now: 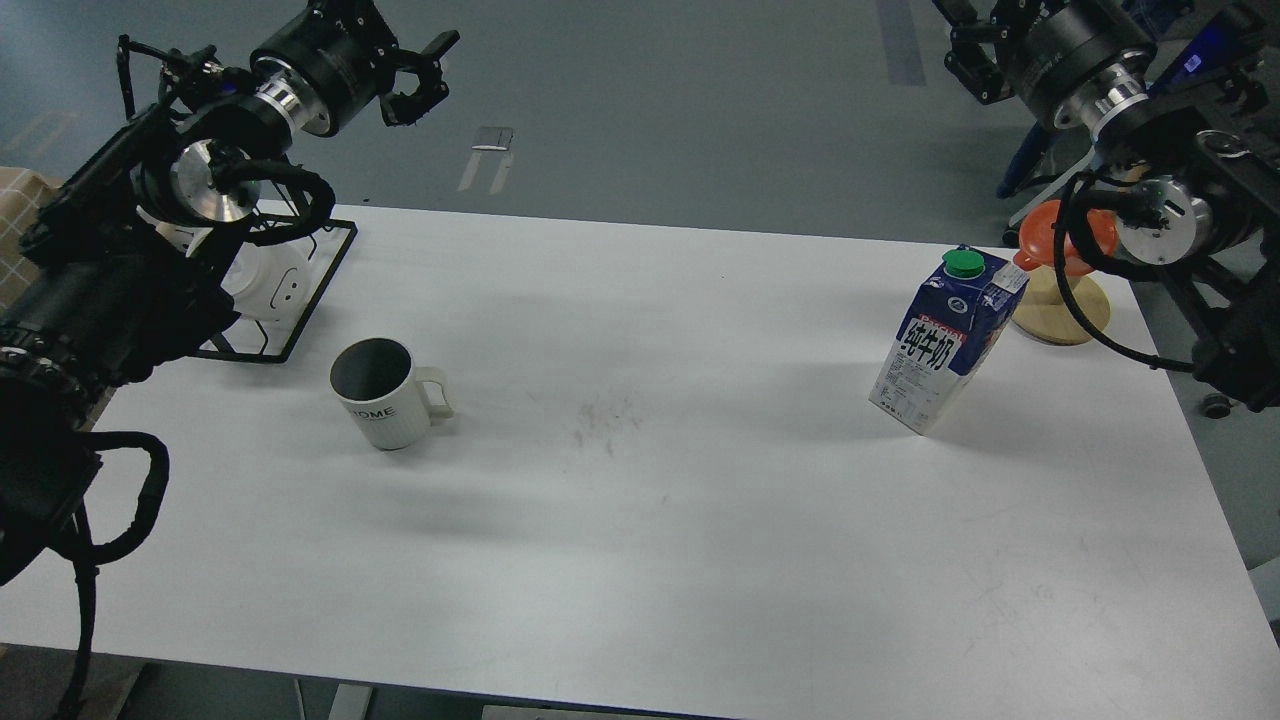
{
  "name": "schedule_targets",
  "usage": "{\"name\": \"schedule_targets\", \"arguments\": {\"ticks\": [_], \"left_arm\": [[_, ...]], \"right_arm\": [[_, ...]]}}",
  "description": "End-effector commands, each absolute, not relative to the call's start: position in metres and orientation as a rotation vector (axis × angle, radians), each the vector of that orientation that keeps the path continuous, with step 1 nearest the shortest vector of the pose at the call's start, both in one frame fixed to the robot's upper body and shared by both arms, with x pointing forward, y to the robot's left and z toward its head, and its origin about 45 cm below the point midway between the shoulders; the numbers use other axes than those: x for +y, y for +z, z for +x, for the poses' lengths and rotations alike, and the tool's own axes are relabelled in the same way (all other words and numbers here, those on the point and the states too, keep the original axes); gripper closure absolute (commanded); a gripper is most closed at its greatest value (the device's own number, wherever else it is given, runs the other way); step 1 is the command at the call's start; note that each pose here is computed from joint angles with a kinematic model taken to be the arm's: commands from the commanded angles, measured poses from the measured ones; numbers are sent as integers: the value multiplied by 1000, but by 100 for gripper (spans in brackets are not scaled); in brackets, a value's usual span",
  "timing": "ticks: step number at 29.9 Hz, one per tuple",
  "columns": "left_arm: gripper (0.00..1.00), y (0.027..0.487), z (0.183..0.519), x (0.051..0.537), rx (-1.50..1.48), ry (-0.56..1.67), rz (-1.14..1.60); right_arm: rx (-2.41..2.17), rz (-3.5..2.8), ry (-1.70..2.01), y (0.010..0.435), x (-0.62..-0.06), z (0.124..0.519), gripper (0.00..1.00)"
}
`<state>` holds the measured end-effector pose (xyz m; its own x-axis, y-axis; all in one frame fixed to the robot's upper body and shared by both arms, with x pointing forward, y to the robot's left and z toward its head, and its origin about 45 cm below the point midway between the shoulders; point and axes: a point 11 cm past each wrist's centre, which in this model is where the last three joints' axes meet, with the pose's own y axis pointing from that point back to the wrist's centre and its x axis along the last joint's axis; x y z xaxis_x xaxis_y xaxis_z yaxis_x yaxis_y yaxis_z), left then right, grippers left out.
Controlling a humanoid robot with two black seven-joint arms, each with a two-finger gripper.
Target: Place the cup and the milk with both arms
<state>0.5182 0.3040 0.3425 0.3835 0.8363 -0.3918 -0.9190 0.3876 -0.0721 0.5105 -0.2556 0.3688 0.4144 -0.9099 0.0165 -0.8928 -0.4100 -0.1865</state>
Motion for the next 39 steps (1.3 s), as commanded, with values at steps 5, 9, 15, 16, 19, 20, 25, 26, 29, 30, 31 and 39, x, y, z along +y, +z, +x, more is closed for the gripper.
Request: {"name": "schedule_targets", "arguments": {"ticks": [5, 9, 15, 16, 19, 20, 25, 26, 29, 30, 31, 39], "left_arm": [[2, 334, 517, 292, 285, 1117, -234], [2, 329, 517, 289, 258, 1119, -173], [2, 337, 515, 282, 254, 1082, -193], [2, 338, 514, 281, 252, 1078, -194], [2, 339, 513, 275, 250, 1059, -201], [2, 337, 513, 275, 252, 1058, -197], [2, 338, 512, 274, 251, 1053, -199], [2, 338, 512, 274, 250, 1054, -199], [2, 338, 512, 274, 250, 1052, -198], [2, 338, 512, 274, 250, 1052, -197], [2, 337, 512, 273, 249, 1051, -192], [2, 339, 507, 263, 229, 1011, -184]], "right_arm": [[1609, -2524, -163, 365, -257, 510, 0], [1588, -2530, -165, 367, -255, 510, 0], [1582, -2532, -166, 368, -254, 509, 0], [1580, -2532, -166, 368, -253, 509, 0], [1575, -2533, -172, 370, -255, 508, 0], [1569, -2537, -172, 370, -255, 508, 0], [1568, -2537, -173, 371, -255, 508, 0], [1570, -2535, -173, 371, -254, 508, 0], [1565, -2536, -175, 371, -252, 508, 0], [1565, -2536, -175, 371, -252, 508, 0], [1562, -2539, -177, 371, -251, 508, 0], [1569, -2549, -231, 380, -254, 509, 0]]}}
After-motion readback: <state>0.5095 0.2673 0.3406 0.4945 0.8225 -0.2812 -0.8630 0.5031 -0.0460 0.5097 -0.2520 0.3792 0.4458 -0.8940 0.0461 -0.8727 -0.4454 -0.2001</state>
